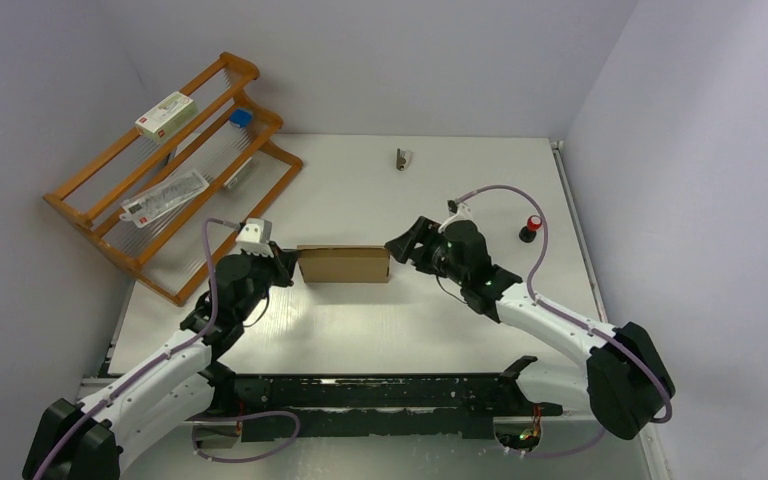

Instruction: Fold the paper box

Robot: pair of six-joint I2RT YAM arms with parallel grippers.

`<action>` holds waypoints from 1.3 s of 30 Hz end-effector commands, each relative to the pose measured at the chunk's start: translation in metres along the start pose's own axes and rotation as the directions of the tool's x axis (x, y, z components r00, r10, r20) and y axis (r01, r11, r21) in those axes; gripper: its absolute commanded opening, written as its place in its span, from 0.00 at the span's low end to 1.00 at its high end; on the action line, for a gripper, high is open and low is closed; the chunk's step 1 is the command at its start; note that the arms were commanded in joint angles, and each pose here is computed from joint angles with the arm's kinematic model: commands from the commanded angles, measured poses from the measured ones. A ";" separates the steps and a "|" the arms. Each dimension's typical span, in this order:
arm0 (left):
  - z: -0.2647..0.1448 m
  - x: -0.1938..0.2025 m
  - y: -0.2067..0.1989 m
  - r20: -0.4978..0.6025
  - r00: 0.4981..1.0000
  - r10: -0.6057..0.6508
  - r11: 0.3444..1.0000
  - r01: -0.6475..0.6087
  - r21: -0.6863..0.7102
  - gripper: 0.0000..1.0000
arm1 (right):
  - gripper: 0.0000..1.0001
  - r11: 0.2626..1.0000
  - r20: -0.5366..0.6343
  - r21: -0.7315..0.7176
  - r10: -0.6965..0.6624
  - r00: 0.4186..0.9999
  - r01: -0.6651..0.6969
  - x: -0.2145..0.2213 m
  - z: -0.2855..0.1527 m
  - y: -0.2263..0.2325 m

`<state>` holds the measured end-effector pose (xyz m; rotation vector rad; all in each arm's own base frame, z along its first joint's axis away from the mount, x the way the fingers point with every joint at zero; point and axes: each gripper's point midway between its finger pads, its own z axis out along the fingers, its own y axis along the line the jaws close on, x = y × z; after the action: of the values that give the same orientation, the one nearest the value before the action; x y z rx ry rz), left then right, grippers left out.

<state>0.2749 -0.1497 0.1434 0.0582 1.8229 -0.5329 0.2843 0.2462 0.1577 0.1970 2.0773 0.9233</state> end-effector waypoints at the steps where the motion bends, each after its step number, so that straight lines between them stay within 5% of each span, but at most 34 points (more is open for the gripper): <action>1: -0.008 0.047 0.007 -0.143 0.990 0.008 1.000 -0.007 0.006 0.05 | 0.72 0.985 -0.026 -0.082 0.149 0.988 -0.151 0.003 0.002 0.007; 9: -0.007 0.052 0.005 -0.148 0.989 0.005 1.000 -0.002 0.019 0.05 | 0.67 0.962 -0.078 -0.112 0.242 0.967 -0.250 0.020 0.004 -0.007; 20: -0.007 0.053 0.006 -0.152 0.988 0.006 1.000 -0.003 0.016 0.05 | 0.77 0.936 -0.056 -0.170 0.302 0.952 -0.307 0.000 0.004 0.005; 36: -0.006 0.055 -0.001 -0.146 0.988 -0.049 0.998 0.056 0.040 0.05 | 0.59 0.939 -0.132 -0.074 0.325 0.936 -0.337 0.047 0.019 -0.039; 39: -0.005 0.053 -0.004 -0.144 0.986 -0.078 0.995 0.085 0.043 0.16 | 0.57 0.948 -0.133 -0.053 0.304 0.943 -0.313 0.055 0.018 -0.049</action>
<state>0.2752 -0.1551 0.1413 0.0371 1.7910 -0.5856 0.2845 0.2559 0.1234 0.4533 2.0503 1.3215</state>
